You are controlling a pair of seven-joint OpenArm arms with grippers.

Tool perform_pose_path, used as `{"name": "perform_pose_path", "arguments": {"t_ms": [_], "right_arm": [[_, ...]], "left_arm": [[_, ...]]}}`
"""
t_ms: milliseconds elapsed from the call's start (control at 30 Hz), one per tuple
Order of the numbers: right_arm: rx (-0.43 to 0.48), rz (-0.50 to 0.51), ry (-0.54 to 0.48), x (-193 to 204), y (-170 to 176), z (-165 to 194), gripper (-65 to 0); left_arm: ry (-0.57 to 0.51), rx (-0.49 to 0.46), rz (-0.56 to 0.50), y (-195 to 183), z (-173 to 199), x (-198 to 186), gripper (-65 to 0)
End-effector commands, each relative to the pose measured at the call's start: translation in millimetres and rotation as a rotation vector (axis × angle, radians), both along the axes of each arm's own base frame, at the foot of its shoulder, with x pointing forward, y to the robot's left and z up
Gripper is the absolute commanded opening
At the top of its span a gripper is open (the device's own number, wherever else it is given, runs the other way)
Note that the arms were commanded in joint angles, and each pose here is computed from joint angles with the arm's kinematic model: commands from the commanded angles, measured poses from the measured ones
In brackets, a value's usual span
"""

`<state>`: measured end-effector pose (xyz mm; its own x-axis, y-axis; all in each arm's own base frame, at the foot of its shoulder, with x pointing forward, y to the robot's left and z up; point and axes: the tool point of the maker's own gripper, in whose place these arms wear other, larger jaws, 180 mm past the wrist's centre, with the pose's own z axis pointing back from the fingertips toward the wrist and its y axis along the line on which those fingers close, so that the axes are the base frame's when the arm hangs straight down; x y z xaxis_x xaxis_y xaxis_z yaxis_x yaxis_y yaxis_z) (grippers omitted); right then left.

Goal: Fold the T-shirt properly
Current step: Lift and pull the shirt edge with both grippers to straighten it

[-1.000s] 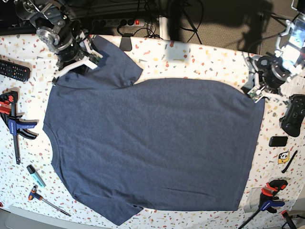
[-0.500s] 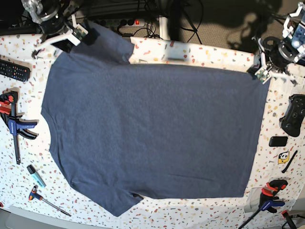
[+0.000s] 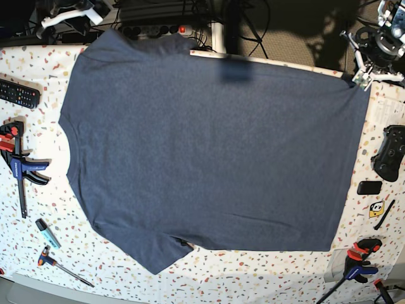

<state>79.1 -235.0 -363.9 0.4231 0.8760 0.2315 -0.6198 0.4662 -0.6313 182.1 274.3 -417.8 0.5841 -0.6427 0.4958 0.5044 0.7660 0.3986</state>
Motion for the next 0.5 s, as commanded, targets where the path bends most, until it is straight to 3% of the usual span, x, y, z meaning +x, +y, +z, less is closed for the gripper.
{"name": "perform_pose_path", "arguments": {"t_ms": [0, 133, 333, 467], "right_arm": [[-0.002, 0.005, -0.054, 7.6, 0.9, 10.1, -65.0], [0.01, 0.004, -0.07, 11.2, 4.5, 14.6, -65.0], [0.007, 0.022, -0.091, 16.0, 9.0, 21.2, -65.0], [0.009, 0.037, -0.074, 14.1, 11.1, 19.0, -35.5]], "left_arm": [[-0.044, 0.002, -0.011, 2.8, 13.0, 7.3, -65.0], [-0.053, -0.054, -0.069, -11.4, 21.8, 5.0, -65.0], [-0.068, -0.074, -0.069, -18.5, 24.6, 7.3, -65.0], [-0.067, -0.075, -0.07, -18.8, 24.6, 7.3, -65.0]]}}
